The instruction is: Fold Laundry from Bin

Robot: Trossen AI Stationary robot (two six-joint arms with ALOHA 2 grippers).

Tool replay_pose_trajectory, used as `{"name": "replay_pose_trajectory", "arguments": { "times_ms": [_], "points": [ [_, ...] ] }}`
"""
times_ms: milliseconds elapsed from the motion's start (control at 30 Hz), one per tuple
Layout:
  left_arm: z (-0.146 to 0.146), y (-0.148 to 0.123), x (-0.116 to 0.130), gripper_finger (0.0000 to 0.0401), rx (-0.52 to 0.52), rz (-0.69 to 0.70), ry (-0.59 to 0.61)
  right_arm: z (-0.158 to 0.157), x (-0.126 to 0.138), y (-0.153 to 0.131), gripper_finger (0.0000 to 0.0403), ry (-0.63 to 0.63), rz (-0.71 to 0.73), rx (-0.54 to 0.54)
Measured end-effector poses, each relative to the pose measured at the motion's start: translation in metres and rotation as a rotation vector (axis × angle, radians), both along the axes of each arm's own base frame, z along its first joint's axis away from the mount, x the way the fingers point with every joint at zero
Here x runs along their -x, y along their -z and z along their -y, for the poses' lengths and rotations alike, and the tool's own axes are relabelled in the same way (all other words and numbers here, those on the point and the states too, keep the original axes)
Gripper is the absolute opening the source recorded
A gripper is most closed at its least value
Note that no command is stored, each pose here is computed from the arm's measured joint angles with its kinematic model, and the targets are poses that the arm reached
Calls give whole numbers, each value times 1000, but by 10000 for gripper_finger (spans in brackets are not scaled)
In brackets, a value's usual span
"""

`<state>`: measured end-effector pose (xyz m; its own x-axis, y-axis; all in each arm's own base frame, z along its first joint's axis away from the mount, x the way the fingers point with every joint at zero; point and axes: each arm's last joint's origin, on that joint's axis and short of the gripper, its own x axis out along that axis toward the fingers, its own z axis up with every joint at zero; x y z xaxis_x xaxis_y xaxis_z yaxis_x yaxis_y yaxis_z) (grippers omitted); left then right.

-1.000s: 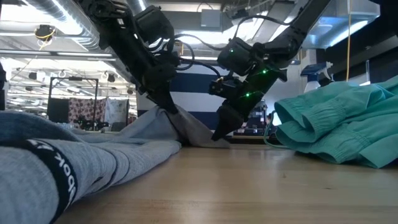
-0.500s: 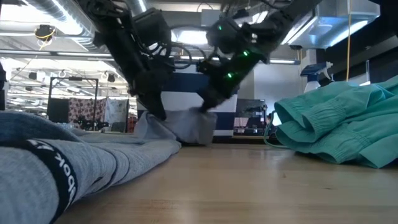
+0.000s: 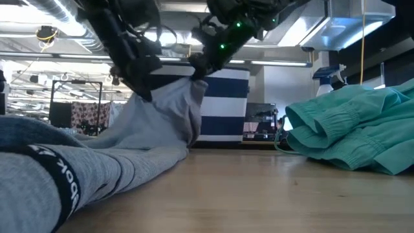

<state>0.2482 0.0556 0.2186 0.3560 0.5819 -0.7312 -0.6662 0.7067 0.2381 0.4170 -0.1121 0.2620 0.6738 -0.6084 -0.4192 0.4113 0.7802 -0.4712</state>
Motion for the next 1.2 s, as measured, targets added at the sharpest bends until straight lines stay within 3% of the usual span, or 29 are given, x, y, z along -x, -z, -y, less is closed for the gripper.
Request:
{"name": "replay_pose_trajectory", "arguments": {
  "times_ms": [233,633,1200],
  "points": [
    [16,-13,16,0,35,11,-6,4,-19,-4,0,-48,52,9],
    [48,-2,47,0,135,-176,-163,6,-79,17,0,-190,25,-34],
    [84,0,68,0,192,-198,-298,11,-130,43,0,-394,76,-16]
  ]
}}
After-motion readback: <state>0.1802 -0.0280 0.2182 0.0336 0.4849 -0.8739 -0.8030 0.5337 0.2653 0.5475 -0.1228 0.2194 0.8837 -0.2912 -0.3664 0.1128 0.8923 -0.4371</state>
